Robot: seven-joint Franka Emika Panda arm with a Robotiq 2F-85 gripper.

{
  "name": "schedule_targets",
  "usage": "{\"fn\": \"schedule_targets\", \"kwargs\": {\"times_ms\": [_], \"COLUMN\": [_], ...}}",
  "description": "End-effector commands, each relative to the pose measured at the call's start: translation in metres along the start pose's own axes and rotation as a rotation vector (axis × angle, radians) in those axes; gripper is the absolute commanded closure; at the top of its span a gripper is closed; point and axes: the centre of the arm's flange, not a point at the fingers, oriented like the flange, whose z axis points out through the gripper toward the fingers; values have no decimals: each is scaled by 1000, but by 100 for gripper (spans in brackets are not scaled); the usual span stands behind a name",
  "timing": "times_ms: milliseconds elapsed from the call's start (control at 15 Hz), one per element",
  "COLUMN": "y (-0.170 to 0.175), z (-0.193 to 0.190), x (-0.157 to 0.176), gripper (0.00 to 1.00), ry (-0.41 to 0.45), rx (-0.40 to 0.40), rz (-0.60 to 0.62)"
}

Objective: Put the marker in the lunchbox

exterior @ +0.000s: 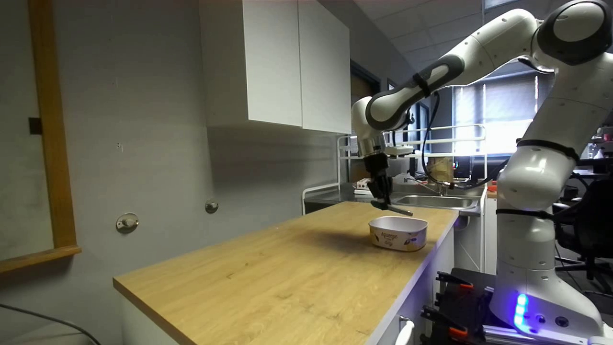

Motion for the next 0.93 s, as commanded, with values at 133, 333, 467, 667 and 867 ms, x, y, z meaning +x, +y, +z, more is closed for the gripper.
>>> {"fn": "schedule_targets", "kwargs": {"times_ms": [133, 333, 467, 667, 867], "y": [3, 6, 8, 9, 11], "z": [34, 42, 43, 43, 36], "x": [-10, -10, -11, -12, -15], "gripper": [95, 94, 53, 31, 9], "ry": [-12, -16, -17, -15, -11], "rx": [37, 48, 55, 58, 53], "rz": [71, 80, 85, 89, 88]}}
